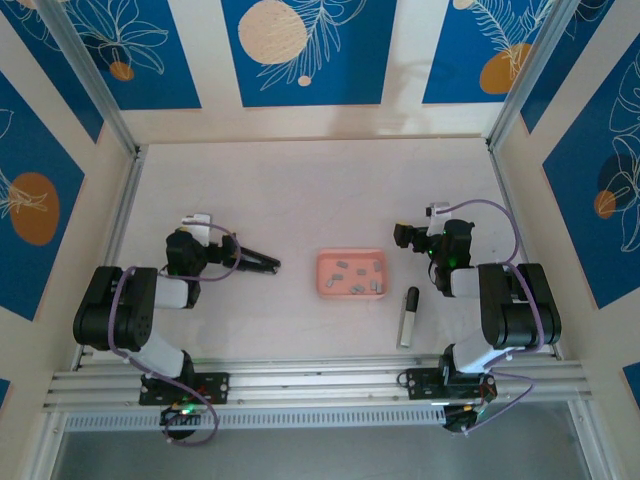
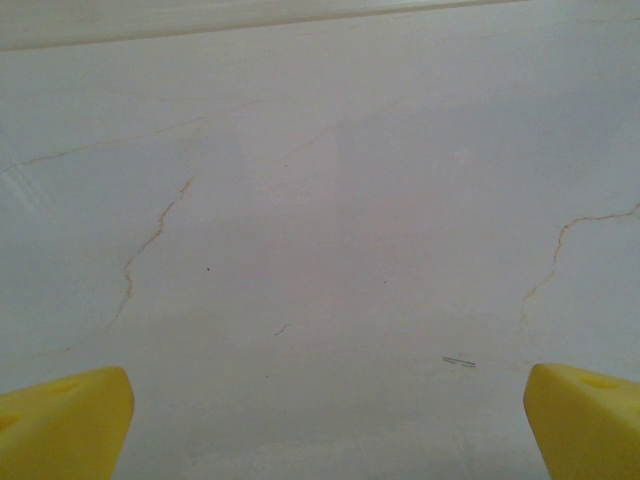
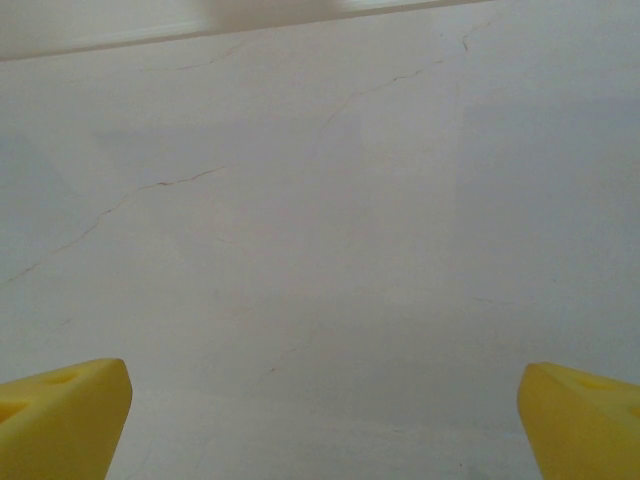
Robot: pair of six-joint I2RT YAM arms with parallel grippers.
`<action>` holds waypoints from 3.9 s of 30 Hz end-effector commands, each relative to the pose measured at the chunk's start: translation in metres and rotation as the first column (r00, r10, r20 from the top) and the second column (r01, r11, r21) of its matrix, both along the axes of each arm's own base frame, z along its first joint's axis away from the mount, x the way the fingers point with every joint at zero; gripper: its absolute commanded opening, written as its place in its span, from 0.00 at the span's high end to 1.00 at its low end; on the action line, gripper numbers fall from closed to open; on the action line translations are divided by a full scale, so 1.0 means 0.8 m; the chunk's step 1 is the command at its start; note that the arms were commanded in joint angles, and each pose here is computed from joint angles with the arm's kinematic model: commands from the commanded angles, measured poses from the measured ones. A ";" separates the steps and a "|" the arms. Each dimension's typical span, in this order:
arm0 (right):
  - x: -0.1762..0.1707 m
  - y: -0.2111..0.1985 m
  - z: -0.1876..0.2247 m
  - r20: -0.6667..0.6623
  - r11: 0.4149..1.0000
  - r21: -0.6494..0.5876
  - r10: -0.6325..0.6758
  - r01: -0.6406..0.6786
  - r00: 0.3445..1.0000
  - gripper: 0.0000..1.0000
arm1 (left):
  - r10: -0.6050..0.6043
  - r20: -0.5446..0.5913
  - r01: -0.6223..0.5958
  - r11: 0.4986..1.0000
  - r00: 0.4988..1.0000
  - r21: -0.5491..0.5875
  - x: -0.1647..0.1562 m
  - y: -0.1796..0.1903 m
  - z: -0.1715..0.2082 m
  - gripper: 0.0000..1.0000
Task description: Load the staples into the stapler
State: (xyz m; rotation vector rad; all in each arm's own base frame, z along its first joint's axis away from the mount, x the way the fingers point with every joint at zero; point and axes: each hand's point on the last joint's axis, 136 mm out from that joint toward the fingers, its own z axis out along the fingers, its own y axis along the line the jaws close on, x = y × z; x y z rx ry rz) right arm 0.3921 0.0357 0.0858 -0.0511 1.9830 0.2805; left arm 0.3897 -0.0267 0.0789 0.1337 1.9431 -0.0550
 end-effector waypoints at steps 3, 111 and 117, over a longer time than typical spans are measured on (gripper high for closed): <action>0.004 -0.004 0.009 0.024 1.000 -0.023 -0.010 0.011 1.000 0.01 | -0.019 0.035 0.019 1.000 0.999 0.004 0.008 -0.002 0.015 0.00; -0.287 0.032 0.060 -0.797 0.933 -0.005 -0.222 0.360 0.562 0.24 | -0.375 -0.397 0.313 0.926 0.838 -0.212 -0.085 -0.224 0.054 0.19; -0.308 0.041 0.009 -0.895 0.916 -0.072 -0.234 0.395 0.379 0.26 | -0.424 -0.401 0.353 0.904 0.812 -0.242 -0.082 -0.257 0.047 0.20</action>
